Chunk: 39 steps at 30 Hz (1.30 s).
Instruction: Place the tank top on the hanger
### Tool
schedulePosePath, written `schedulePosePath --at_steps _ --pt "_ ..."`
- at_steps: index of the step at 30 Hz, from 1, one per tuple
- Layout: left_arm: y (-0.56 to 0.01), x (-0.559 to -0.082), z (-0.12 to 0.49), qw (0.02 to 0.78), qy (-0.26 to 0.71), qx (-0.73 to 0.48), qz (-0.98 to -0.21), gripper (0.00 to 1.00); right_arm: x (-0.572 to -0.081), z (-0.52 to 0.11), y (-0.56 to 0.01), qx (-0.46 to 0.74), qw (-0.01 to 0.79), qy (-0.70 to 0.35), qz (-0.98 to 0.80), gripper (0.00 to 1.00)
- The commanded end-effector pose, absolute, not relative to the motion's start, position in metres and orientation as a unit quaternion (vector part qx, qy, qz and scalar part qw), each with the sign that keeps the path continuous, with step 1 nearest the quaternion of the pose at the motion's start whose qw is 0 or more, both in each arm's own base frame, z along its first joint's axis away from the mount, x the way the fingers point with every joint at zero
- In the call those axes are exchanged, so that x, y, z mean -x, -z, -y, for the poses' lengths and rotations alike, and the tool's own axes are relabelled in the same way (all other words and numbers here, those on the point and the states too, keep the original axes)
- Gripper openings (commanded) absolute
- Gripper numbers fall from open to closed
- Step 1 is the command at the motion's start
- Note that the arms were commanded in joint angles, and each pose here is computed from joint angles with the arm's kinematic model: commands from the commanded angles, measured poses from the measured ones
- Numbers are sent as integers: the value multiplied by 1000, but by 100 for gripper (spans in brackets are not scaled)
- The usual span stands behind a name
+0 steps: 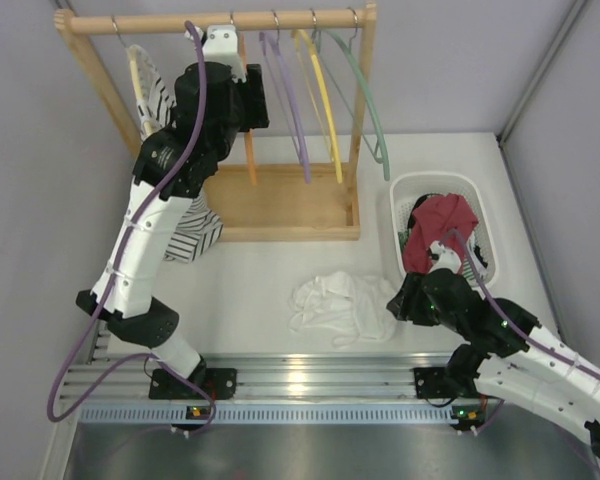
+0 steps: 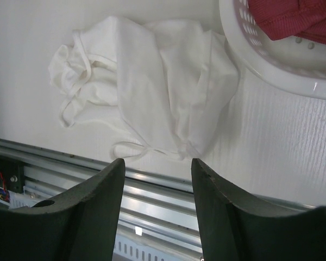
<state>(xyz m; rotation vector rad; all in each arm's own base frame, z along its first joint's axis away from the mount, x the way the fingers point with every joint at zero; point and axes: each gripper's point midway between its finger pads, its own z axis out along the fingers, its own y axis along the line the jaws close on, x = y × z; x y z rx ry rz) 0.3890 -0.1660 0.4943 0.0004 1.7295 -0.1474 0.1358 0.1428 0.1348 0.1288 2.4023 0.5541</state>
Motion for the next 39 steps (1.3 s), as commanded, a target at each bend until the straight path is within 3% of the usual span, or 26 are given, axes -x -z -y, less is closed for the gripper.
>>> schedulePosePath --at_steps 1,30,39 --pt "-483 -391 172 634 74 -6 -770 64 -133 -145 -143 -43 335 -225 -914 52" --pt "-465 -368 160 623 -15 5 -782 47 -132 -146 -128 -39 322 -214 -921 47" --pt "-466 -365 149 624 -41 12 -780 32 -132 -147 -129 -36 321 -214 -922 45"
